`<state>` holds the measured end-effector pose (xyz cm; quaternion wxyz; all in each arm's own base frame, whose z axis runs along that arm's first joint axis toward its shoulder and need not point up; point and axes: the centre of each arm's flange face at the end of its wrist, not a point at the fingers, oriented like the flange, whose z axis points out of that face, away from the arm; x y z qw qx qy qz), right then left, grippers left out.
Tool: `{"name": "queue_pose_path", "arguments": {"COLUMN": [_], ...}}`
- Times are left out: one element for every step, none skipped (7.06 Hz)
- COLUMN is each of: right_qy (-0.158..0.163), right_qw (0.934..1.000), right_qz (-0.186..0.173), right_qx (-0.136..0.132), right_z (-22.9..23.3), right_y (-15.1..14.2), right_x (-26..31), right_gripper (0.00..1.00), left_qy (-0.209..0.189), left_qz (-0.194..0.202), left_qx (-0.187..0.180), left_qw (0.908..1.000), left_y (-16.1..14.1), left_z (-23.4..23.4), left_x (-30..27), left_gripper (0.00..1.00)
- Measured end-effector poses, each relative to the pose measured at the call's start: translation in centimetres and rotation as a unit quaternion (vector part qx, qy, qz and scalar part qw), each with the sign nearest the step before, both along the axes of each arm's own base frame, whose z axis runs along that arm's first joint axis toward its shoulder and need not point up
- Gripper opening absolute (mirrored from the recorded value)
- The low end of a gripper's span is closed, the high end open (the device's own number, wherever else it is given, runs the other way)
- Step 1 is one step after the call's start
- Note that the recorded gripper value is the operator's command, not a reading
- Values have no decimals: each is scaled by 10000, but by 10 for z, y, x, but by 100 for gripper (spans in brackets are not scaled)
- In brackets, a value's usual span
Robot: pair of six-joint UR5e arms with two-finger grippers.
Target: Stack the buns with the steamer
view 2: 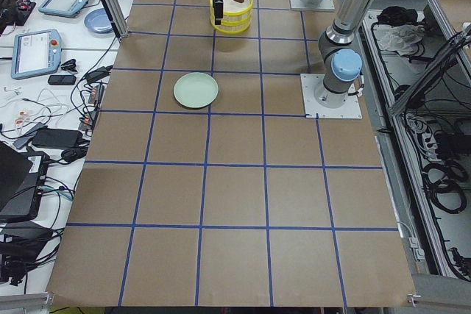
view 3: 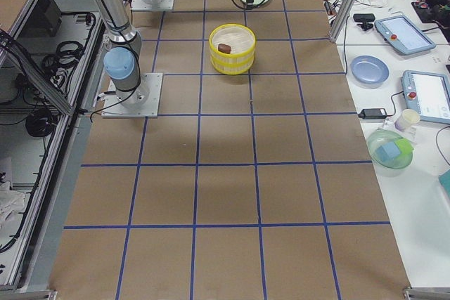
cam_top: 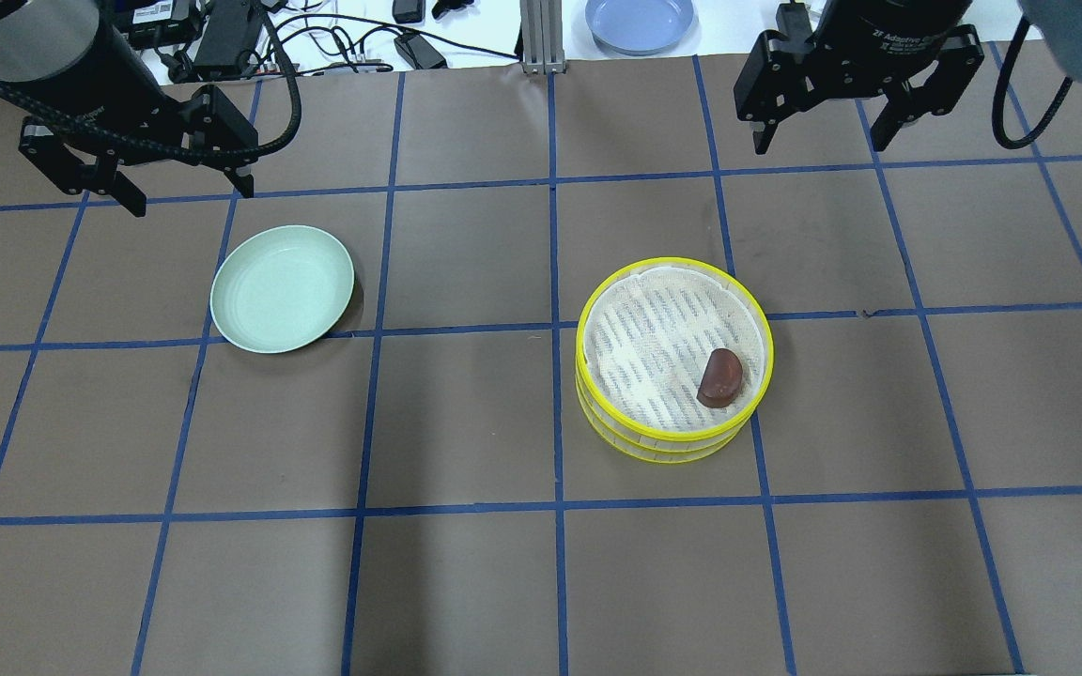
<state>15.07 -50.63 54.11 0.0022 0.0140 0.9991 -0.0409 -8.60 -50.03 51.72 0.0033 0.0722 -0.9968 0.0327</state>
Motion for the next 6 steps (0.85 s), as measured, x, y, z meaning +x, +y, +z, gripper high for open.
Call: {"name": "queue_pose_path", "arguments": {"right_qy": [-3, -5, -5, -8, -9, -8], "right_qw": [10000, 10000, 10000, 10000, 10000, 10000], "right_qz": [1, 1, 0, -1, 0, -1], "right_qx": [0, 0, 0, 0, 1, 0], "right_z": [0, 0, 0, 0, 0, 0], "right_y": [0, 0, 0, 0, 0, 0], "right_x": [0, 0, 0, 0, 0, 0], "right_gripper": [100, 100, 100, 100, 100, 100], "left_qy": [3, -3, -20, -31, -25, -8], "left_qz": [19, 43, 50, 39, 12, -14], "left_qx": [-7, -8, 10, 21, 29, 48], "left_qw": [10000, 10000, 10000, 10000, 10000, 10000], "left_y": [3, 5, 7, 8, 8, 9], "left_z": [1, -1, -4, -6, -6, -7], "left_x": [0, -1, -1, -1, -1, -2], "left_gripper": [100, 100, 100, 100, 100, 100]}}
